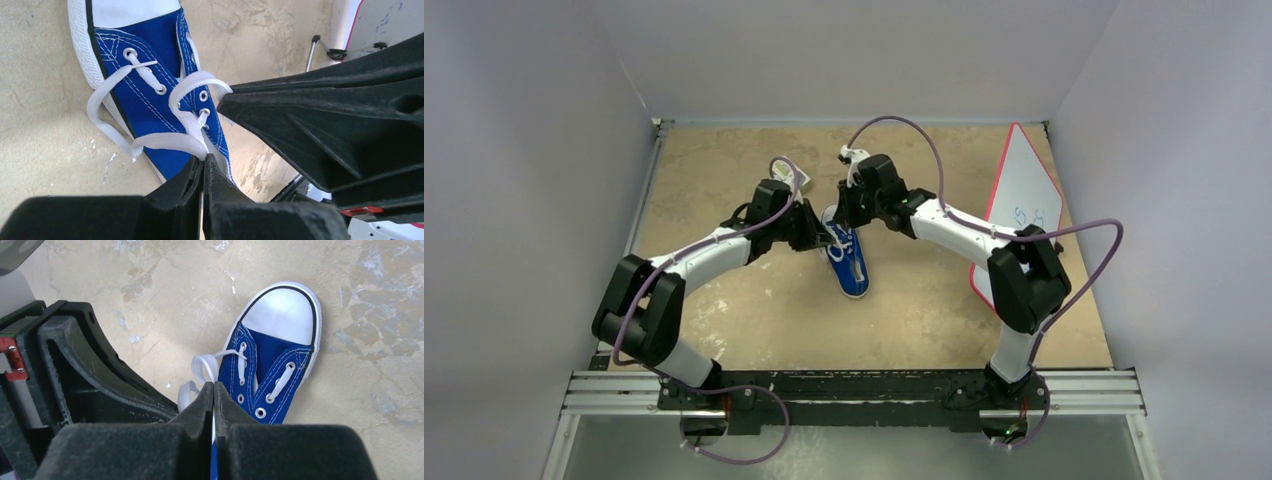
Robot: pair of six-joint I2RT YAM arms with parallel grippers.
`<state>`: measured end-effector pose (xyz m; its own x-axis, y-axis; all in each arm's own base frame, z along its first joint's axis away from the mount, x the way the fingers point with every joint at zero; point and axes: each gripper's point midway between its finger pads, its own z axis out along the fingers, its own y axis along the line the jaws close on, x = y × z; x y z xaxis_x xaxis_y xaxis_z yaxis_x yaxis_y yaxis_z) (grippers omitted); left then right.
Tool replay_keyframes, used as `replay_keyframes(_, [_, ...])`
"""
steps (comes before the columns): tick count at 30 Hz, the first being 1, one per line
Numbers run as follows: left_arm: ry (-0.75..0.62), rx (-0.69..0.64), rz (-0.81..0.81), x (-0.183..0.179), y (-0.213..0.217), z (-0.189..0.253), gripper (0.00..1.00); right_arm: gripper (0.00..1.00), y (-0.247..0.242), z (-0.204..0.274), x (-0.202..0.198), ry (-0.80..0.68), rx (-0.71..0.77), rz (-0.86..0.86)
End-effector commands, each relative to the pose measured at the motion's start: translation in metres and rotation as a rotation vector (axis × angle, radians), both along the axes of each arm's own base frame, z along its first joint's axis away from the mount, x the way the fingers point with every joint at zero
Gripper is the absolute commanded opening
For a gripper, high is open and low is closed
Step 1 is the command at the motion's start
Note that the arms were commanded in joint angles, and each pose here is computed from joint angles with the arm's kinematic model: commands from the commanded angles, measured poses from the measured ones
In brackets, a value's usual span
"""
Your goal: Tie the shoes
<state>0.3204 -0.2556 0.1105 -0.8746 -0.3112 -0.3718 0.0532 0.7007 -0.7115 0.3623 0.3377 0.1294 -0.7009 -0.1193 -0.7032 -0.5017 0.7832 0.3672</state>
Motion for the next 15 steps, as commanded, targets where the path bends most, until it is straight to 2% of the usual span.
replay_keyframes(1, [-0.084, -0.096, 0.016, 0.010, -0.007, 0.032, 0.00, 0.00, 0.008, 0.007, 0.015, -0.024, 0.040, -0.041])
replay_keyframes(15, [-0.085, -0.082, 0.013, 0.016, -0.009, 0.037, 0.00, 0.00, 0.009, -0.023, 0.026, -0.008, 0.007, -0.062])
